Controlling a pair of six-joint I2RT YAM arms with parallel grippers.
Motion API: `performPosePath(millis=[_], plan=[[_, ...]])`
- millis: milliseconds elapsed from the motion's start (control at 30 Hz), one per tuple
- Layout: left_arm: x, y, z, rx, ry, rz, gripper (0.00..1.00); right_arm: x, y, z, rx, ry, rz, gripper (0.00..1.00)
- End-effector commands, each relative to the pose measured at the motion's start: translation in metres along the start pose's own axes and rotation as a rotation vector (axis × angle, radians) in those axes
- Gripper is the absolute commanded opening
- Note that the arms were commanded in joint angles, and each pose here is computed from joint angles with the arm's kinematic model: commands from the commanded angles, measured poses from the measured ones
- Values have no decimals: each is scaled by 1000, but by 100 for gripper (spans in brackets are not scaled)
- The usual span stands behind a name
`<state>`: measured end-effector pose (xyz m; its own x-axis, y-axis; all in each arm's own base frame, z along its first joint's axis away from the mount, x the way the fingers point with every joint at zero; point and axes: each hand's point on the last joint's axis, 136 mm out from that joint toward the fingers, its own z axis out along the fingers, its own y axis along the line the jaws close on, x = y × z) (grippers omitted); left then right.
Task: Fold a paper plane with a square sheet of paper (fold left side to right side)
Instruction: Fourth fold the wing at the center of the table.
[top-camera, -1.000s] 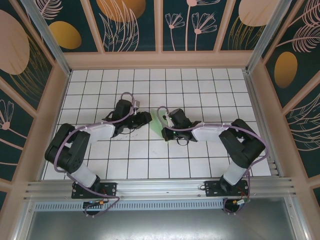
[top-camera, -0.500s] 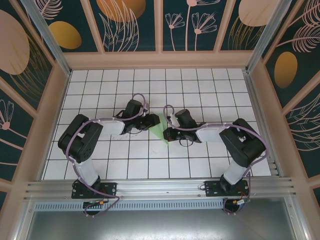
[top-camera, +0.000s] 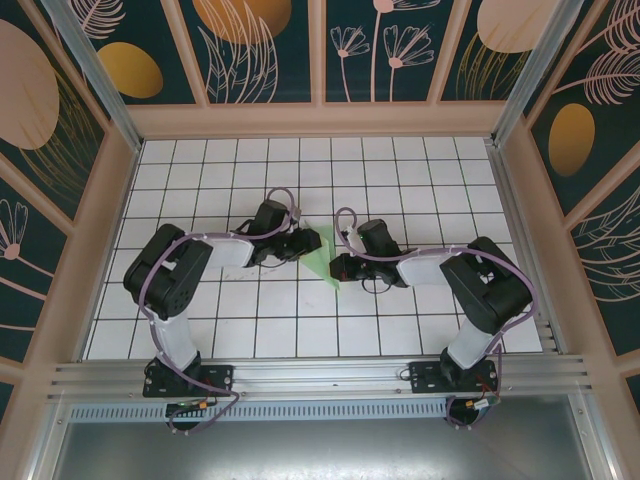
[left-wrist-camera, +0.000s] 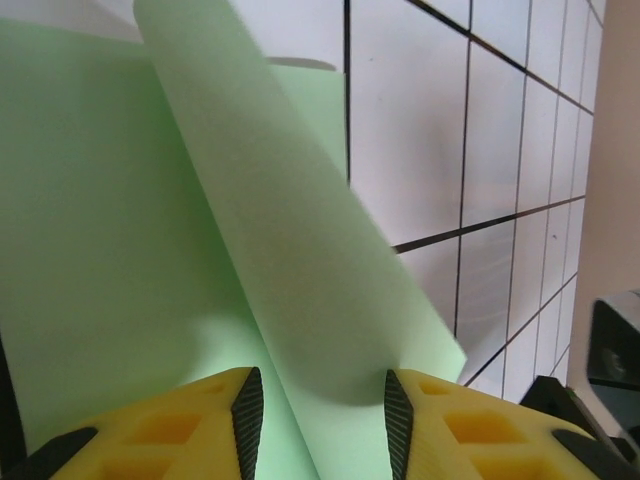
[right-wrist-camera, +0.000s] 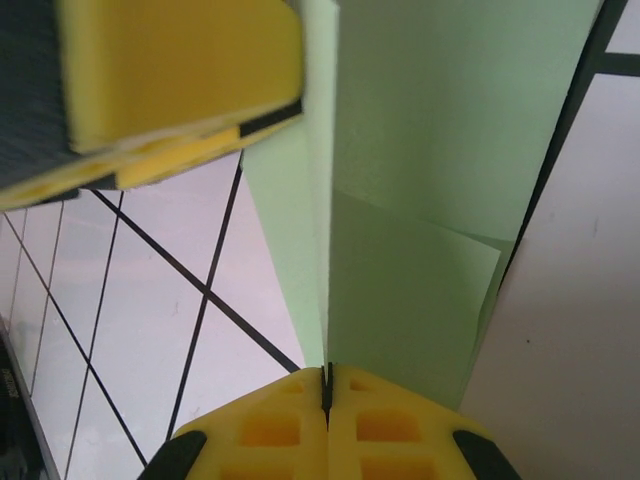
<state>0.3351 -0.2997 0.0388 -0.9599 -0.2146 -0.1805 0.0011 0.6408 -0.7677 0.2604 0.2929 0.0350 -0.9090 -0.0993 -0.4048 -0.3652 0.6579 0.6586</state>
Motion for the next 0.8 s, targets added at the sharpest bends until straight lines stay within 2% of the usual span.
performPosePath(millis=[0,433,767], plan=[[2,2,7,-21,16,15,41,-7,11,-5,-55,-27,-8,1],[5,22,14,-100,30,7,43,-3,5,0,-38,-3,5,3],[8,32,18,-128,39,-2,43,-7,10,-4,-44,-10,-3,16]])
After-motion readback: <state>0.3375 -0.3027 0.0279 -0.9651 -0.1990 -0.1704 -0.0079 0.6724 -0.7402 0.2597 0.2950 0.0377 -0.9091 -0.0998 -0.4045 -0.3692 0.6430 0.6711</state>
